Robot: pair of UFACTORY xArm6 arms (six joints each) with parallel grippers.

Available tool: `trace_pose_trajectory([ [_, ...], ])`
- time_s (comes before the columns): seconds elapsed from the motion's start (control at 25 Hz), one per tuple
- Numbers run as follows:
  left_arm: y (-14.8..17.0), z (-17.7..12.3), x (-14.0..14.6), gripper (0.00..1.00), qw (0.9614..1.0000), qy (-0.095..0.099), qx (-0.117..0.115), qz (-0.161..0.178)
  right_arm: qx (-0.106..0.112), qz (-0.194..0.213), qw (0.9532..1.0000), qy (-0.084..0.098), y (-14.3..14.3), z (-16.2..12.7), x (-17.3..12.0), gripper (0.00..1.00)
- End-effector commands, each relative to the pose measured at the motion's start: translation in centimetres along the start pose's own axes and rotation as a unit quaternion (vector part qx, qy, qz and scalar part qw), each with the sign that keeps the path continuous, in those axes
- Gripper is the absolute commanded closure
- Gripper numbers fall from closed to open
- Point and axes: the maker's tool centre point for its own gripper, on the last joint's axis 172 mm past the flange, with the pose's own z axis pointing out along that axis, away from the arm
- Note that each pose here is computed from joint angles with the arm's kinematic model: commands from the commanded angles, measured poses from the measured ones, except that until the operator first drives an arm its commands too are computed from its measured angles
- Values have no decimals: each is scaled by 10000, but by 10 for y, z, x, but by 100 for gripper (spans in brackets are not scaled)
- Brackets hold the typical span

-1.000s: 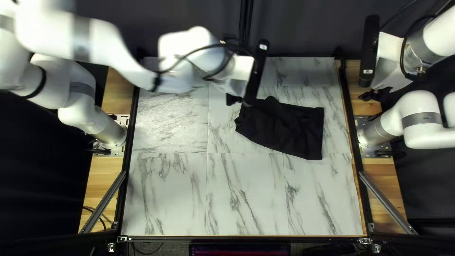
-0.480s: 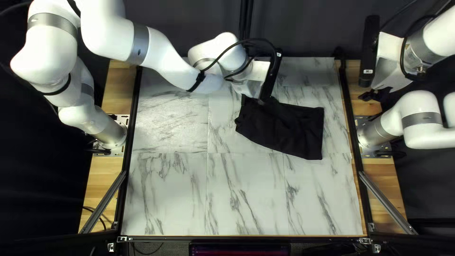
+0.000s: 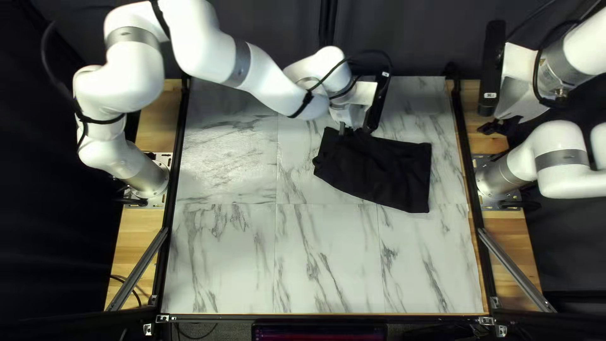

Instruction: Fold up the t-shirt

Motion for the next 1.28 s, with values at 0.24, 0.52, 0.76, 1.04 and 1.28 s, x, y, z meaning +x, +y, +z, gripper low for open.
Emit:
trace_pose_trajectory([
  [0.24,-8,24,5,0,9991,-206,-365,5,0,0,10000,0,0,0,0,0],
  [0.52,-8,33,7,0,9979,-340,-550,33,0,0,10000,0,0,0,0,0],
  [0.76,-3,41,5,0,9973,-438,-589,16,0,0,10000,0,0,0,0,0],
  [1.04,5,52,2,61,9968,-486,-626,-12,0,0,10000,0,0,0,0,0],
  [1.28,12,43,7,100,9973,-463,-579,10,0,0,10000,0,0,0,0,0],
])
